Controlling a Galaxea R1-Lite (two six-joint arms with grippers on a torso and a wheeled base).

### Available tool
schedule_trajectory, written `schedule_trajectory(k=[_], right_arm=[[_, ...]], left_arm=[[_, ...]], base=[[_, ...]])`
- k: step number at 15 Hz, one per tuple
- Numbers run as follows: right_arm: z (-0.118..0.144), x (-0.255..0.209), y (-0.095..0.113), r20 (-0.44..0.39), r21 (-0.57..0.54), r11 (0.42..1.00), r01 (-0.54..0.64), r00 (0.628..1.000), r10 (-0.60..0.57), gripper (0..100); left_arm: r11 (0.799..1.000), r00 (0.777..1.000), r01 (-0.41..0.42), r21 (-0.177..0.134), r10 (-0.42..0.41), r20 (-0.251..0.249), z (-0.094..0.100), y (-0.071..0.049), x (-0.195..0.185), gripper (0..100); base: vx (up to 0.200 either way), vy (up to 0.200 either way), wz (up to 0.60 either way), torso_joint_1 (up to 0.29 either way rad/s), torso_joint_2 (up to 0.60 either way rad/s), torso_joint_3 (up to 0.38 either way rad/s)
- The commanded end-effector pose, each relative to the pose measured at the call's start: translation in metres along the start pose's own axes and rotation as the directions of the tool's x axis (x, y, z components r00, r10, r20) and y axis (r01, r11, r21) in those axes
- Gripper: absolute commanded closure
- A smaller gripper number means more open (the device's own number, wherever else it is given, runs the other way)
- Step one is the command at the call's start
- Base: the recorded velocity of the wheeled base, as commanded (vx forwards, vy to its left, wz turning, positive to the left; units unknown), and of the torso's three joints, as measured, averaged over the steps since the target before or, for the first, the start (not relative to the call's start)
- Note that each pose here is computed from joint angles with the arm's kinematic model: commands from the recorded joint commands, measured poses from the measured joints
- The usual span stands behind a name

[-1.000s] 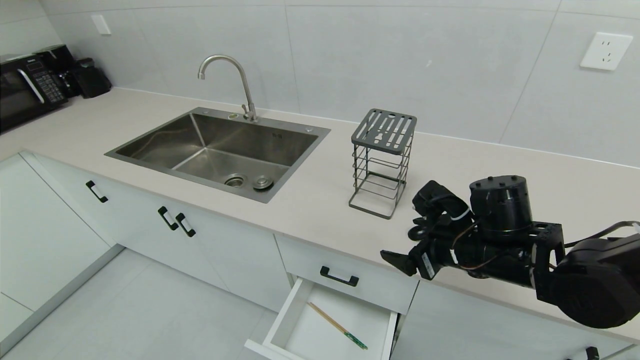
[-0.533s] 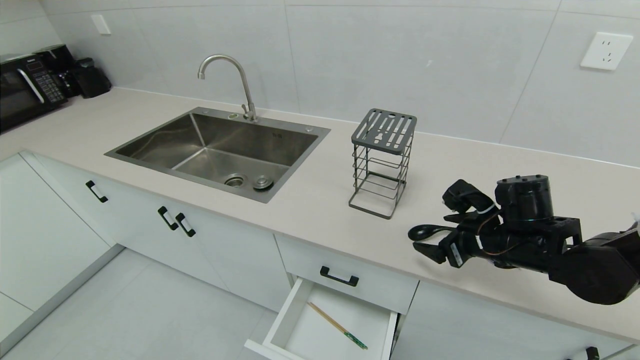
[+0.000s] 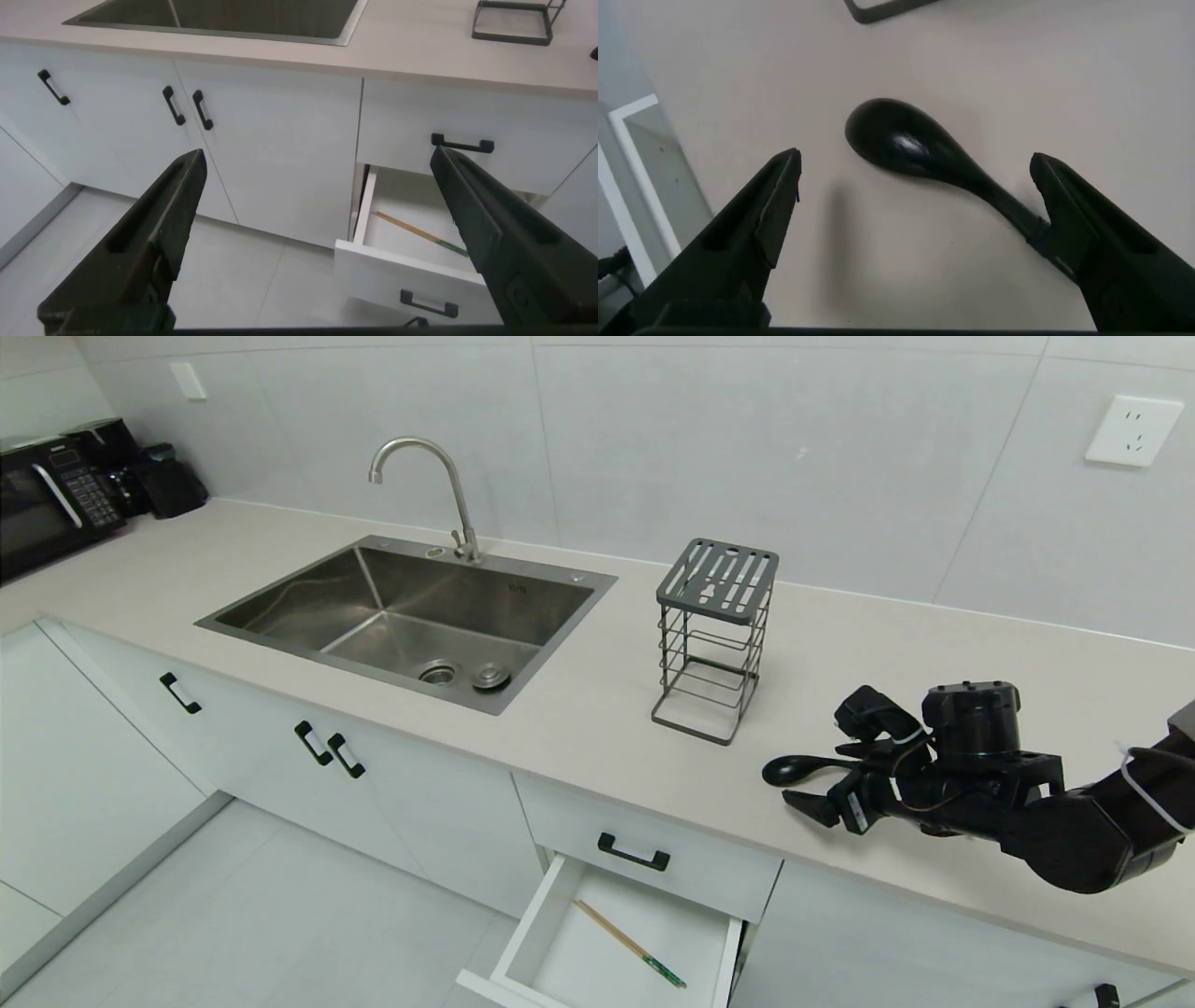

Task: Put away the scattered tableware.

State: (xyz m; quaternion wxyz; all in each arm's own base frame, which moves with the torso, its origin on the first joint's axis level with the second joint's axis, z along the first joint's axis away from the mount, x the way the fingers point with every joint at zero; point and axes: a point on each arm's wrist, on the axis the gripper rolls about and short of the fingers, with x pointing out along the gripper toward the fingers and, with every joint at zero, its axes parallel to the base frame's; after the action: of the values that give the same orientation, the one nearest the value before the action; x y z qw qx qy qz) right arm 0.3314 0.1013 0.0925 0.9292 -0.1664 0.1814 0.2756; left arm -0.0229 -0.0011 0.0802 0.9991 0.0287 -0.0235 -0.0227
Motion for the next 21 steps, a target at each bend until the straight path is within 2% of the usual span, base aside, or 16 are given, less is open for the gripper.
schedule_trajectory(k=[1,10,11,13,18,20,21], right_arm=[[-0.009,0.009,0.0,-0.024,0.009,1.0,-0.014,1.0,0.014,0],[-0.012,0.025,-0.004,-0.03,0.017,1.0,-0.005,1.0,0.005,0],[-0.013,0.025,-0.004,-0.036,0.019,1.0,-0.007,0.999,0.007,100],[-0.013,0.026,-0.004,-0.033,0.021,1.0,-0.005,0.999,0.006,100],[0.015,0.005,-0.003,0.054,-0.006,1.0,0.008,0.999,-0.008,100],[0.034,-0.007,0.009,0.112,-0.035,0.999,-0.013,0.994,0.017,100],[0.041,-0.012,0.022,0.133,-0.054,0.998,-0.041,0.99,0.048,100]], left_arm=[[1.0,1.0,-0.001,0.0,0.001,0.0,0.0,0.0,0.0,0],[1.0,1.0,-0.001,0.0,0.001,0.0,0.0,0.0,0.0,0],[1.0,1.0,-0.001,0.0,0.001,0.0,0.0,0.0,0.0,0],[1.0,1.0,-0.001,0.0,0.001,0.0,0.0,0.0,0.0,0],[1.0,1.0,-0.002,0.0,0.002,0.0,0.0,0.0,0.0,0],[1.0,1.0,-0.001,0.0,0.001,0.0,0.0,0.0,0.0,0],[1.0,1.0,-0.001,0.0,0.001,0.0,0.0,0.0,0.0,0]], base=[[0.0,0.0,0.0,0.0,0.0,0.0],[0.0,0.0,0.0,0.0,0.0,0.0],[0.0,0.0,0.0,0.0,0.0,0.0],[0.0,0.0,0.0,0.0,0.0,0.0],[0.0,0.0,0.0,0.0,0.0,0.0],[0.0,0.0,0.0,0.0,0.0,0.0],[0.0,0.0,0.0,0.0,0.0,0.0]])
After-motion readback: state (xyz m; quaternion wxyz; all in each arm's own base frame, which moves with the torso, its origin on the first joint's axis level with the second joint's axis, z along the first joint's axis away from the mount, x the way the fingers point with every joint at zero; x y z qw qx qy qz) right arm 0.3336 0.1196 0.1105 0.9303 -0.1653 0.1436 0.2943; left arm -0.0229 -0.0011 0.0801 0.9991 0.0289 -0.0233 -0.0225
